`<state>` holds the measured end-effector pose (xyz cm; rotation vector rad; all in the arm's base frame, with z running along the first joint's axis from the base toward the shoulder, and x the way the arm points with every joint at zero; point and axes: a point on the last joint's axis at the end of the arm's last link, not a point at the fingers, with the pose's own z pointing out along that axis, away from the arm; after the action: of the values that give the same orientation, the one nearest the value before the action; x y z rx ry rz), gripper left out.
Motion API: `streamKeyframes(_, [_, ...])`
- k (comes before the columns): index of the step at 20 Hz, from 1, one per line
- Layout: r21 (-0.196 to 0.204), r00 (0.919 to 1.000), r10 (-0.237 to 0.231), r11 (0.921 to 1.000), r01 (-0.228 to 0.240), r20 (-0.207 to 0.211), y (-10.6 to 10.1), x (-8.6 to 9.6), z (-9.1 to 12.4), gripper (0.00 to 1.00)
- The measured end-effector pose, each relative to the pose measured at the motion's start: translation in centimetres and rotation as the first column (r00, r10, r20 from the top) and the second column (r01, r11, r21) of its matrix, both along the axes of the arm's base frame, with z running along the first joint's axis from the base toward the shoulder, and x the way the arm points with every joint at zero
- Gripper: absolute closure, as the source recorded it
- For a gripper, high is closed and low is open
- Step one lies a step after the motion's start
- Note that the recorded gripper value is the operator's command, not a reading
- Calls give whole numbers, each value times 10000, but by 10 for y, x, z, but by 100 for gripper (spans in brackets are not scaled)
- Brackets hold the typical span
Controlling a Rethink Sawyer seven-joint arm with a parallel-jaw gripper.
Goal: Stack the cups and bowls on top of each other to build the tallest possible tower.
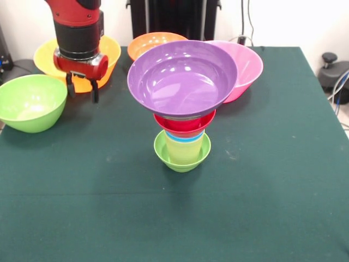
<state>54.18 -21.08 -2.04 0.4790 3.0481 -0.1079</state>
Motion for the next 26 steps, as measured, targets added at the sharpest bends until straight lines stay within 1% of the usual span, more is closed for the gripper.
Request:
streamKeyframes(7, [54,9999,31,10000,-32,144,2,8,5,0])
streamKeyframes(13, [55,10000,-22,10000,22,59,6,21,23,0])
streamKeyframes(14, [21,10000,-34,10000,34,46,6,24,29,0])
streamKeyframes(19, [-120,10000,53,9999,-54,-78,5,31,44,0])
streamKeyframes(23, [-176,9998,159,9997,-160,-106,6,36,53,0])
streamKeyframes(26, [-184,9998,206,9996,-206,-34,5,40,55,0])
